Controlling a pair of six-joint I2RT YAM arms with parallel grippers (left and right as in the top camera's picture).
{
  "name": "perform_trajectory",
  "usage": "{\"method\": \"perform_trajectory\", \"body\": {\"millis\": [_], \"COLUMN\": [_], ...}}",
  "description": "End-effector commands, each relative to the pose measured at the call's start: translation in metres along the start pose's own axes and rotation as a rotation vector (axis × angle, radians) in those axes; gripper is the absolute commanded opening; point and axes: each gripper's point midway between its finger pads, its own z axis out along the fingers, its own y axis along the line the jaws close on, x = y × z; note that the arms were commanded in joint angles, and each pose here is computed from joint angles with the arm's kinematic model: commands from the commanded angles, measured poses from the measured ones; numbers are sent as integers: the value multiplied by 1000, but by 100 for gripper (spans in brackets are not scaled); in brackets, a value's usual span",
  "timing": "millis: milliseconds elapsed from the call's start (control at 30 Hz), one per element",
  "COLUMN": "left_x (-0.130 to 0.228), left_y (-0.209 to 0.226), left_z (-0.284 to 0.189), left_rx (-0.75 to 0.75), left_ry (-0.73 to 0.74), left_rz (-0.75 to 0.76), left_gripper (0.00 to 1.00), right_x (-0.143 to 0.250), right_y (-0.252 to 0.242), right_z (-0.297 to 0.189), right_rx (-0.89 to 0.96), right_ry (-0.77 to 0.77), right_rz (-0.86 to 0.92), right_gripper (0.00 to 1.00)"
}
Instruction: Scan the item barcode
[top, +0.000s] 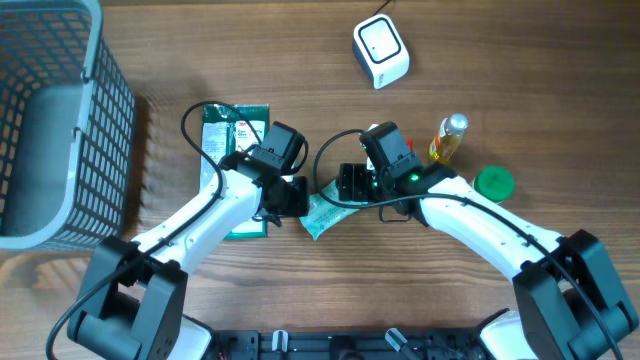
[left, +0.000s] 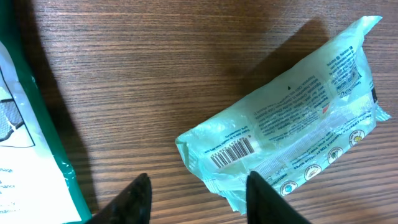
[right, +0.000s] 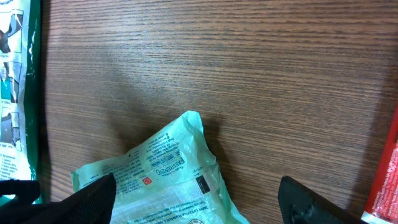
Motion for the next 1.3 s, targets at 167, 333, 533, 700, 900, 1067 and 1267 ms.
{"method": "perform_trajectory", "body": {"millis": [167,333,533,700,900,1067,1267], "left_x": [-13,-15,-13,-15,-4,0,-4], "left_y": [19,16,10,3,-1,-2,8], "left_z": [-16,-17,-11,5,27,35,36], "left_rx": [-5,50,61,70,47,38,-14], "left_ry": [-5,2,18,28,88,106,84], "left_rz": [-53,-75,-60,-44,-18,-11,-9], "left_gripper": [45,36,35,29,27,23,20], "right_x": [5,4,4,6,8,8,8], "right_y": [-3,-3,-5,-3,-2,-2,-2], "right_z": [4,4,4,4,4,4,4], "right_rx": [2,4,14,-1,-7,-7,-7], "right_ry": [22,17,13,26,38,37,37], "right_rz": [8,9,10,10,12,12,12], "right_gripper": [84,84,87,88,88,87,87]}}
